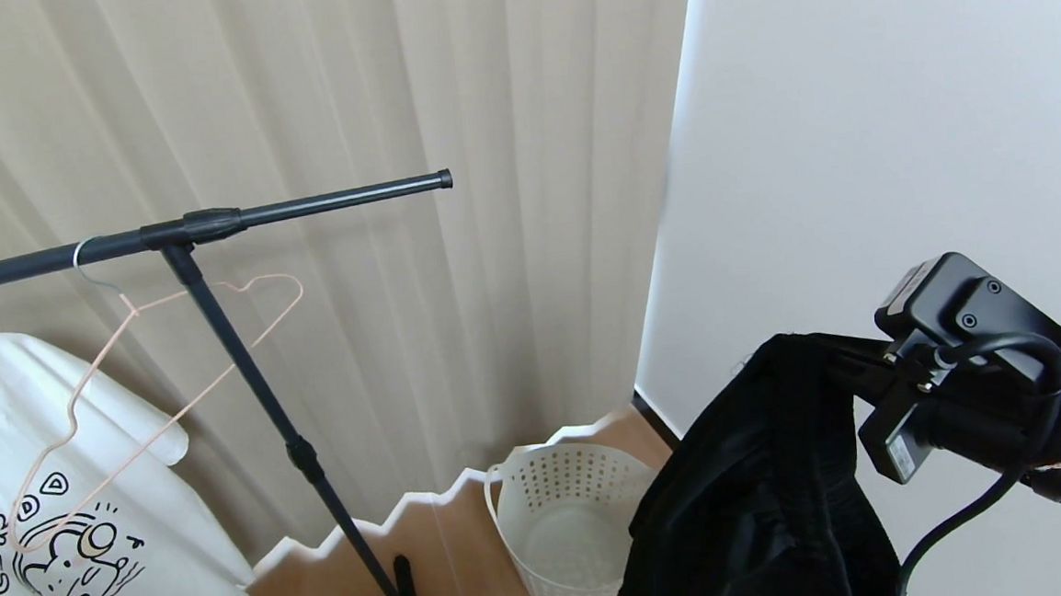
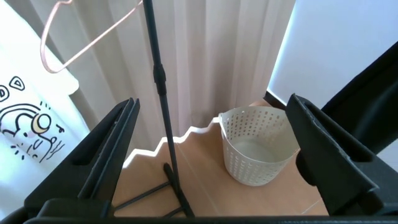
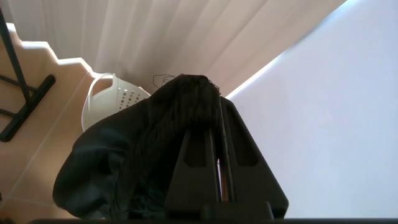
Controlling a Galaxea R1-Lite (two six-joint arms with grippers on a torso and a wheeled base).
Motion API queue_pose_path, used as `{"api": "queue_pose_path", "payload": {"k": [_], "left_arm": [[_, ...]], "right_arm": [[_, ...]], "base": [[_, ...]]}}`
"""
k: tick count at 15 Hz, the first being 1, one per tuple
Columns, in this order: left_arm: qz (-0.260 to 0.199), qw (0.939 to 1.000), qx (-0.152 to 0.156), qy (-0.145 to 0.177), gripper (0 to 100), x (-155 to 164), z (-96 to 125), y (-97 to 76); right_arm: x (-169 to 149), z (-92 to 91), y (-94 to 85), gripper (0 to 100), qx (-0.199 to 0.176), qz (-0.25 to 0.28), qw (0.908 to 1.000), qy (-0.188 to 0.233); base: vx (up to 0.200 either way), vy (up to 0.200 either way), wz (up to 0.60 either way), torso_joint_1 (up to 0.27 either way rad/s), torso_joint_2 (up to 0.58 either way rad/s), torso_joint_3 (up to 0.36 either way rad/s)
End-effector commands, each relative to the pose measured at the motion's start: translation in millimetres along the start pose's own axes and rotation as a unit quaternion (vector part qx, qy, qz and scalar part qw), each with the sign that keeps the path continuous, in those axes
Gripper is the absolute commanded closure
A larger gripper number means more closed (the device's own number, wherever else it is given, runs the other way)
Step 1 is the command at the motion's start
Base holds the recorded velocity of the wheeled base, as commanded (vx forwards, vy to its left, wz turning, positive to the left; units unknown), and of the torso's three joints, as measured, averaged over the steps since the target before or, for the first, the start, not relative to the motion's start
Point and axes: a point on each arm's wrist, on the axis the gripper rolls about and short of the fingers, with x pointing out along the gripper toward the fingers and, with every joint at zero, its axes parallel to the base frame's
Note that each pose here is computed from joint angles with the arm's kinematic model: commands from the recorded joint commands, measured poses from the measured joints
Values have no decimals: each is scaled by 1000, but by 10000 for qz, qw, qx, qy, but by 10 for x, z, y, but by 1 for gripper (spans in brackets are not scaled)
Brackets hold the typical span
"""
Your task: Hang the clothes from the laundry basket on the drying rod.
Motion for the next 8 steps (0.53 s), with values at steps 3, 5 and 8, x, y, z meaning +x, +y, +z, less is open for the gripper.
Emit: {"api": "queue_pose_path", "payload": {"k": [3,5,8], "left_arm": [[-6,10000,1,4,0,1,0,0],[2,10000,1,4,0,1,0,0],[-6,10000,1,4,0,1,0,0]], "right_arm": [[2,-11,7,100,-15,14,10000,23],[0,-21,12,100,-18,27,10000,32],[3,-37,18,100,-38,45,10000,66]], "base": [[0,0,0,162,-362,-194],[0,0,0,112,-205,-110],[0,0,0,9,-19,-11]]}}
